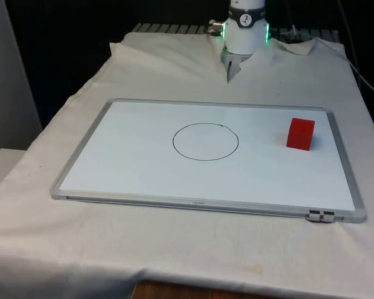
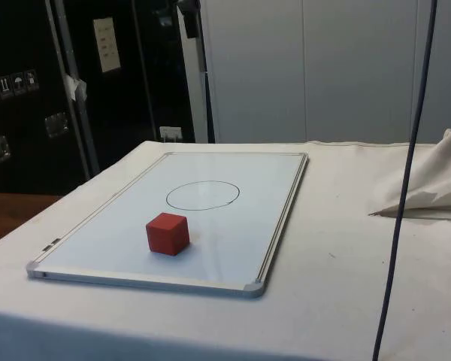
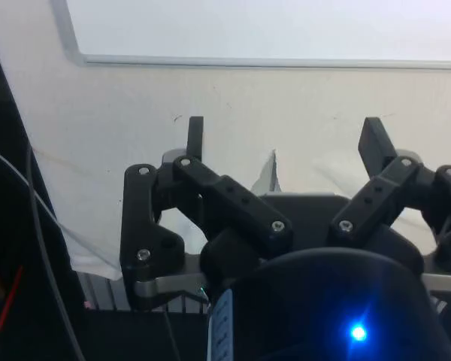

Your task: Push the cube into the marked area.

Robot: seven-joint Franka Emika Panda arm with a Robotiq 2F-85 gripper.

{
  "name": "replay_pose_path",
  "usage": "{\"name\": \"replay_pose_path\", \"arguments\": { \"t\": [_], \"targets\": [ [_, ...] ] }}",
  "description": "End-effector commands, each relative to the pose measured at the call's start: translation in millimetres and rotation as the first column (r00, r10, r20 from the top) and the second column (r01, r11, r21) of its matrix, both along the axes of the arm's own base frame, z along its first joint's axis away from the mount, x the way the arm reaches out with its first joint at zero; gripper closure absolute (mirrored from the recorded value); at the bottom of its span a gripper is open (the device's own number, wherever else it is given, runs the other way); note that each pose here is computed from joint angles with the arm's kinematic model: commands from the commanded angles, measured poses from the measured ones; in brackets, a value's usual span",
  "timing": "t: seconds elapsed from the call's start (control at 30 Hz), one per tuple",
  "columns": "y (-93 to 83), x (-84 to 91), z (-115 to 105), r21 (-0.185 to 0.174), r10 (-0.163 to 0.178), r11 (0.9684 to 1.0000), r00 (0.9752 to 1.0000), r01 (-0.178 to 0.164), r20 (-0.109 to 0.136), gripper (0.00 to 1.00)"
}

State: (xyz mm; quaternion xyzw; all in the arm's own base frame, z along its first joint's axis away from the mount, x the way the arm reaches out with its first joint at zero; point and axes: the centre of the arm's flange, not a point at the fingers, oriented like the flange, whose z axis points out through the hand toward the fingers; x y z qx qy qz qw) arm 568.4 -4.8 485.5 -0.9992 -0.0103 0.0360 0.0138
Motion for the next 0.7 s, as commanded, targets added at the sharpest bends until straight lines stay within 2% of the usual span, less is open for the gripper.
{"name": "replay_pose_path", "arguments": {
  "t": [0.0,0.1,0.13,0.23,0.27,0.4,0.43,0.47,0.53,0.57,0.67],
  "targets": [
    [1.1,0.0,0.0,0.0,0.001,1.0,1.0,-0.001,0.0,0.01],
    [0.0,0.0,0.0,0.0,0.0,1.0,1.0,0.0,0.0,0.14],
    [1.1,0.0,0.0,0.0,0.001,1.0,1.0,-0.001,0.0,0.14],
    [1.1,0.0,0.0,0.0,0.001,1.0,1.0,-0.001,0.0,0.3],
    [1.1,0.0,0.0,0.0,0.001,1.0,1.0,-0.001,0.0,0.4],
    [0.6,0.0,0.0,0.0,0.001,1.0,1.0,-0.001,0.0,0.6],
    [1.1,0.0,0.0,0.0,0.001,1.0,1.0,-0.001,0.0,0.6],
    [0.6,0.0,0.0,0.0,0.0,1.0,1.0,0.0,0.0,0.64],
    [0.6,0.0,0.0,0.0,0.0,1.0,1.0,0.0,0.0,0.76],
    [0.6,0.0,0.0,0.0,0.0,1.0,1.0,0.0,0.0,0.86],
    [9.3,1.5,-0.5,-0.001,0.002,1.0,1.0,-0.002,0.003,1.0]
  ]
}}
